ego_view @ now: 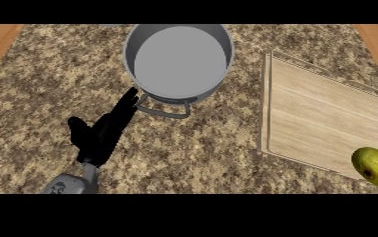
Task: Pick the pear from the tray and place it in the pot
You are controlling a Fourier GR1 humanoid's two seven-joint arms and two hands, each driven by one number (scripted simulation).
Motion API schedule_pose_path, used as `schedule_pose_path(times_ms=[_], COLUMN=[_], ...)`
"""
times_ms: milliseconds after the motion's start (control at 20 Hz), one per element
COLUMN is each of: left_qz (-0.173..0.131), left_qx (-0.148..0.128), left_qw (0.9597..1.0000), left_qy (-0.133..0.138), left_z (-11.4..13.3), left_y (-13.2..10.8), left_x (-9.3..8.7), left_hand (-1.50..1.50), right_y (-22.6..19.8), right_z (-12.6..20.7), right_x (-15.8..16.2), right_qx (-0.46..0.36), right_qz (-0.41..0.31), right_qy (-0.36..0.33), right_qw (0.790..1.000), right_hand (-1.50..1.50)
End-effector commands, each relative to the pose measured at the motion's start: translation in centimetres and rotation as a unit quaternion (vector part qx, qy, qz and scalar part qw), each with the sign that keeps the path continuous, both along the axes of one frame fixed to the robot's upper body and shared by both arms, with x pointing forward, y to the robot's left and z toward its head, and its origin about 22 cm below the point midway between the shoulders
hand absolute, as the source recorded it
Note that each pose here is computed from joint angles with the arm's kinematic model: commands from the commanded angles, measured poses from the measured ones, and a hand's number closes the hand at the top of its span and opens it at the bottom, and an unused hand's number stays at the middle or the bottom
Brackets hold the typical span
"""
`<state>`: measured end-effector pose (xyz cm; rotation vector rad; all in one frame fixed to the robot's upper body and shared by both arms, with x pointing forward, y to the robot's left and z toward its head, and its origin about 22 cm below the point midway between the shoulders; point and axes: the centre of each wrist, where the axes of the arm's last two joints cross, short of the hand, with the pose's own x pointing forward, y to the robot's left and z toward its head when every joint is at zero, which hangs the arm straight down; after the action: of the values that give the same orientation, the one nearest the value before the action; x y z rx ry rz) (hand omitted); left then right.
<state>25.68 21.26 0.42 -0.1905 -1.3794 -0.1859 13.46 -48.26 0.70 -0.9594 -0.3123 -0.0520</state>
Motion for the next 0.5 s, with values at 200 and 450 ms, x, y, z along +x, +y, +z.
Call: schedule_pose_path(times_ms=[200, 450], left_qz=[-0.047, -0.041], left_qx=[-0.029, -0.032], left_qw=[0.9981, 0.9983], left_qy=[0.028, 0.027], left_z=[1.4, 1.4], left_y=[-1.6, -0.9], left_x=[-0.7, -0.4], left_hand=[0.00, 0.00], right_y=[2.5, 3.2], right_z=[8.4, 16.3], right_x=[6.6, 10.7], right_qx=[-0.011, 0.015], right_qz=[-0.009, -0.029], right_qy=[0.200, 0.218], right_qw=[0.980, 0.975], right_hand=[-1.50, -1.50])
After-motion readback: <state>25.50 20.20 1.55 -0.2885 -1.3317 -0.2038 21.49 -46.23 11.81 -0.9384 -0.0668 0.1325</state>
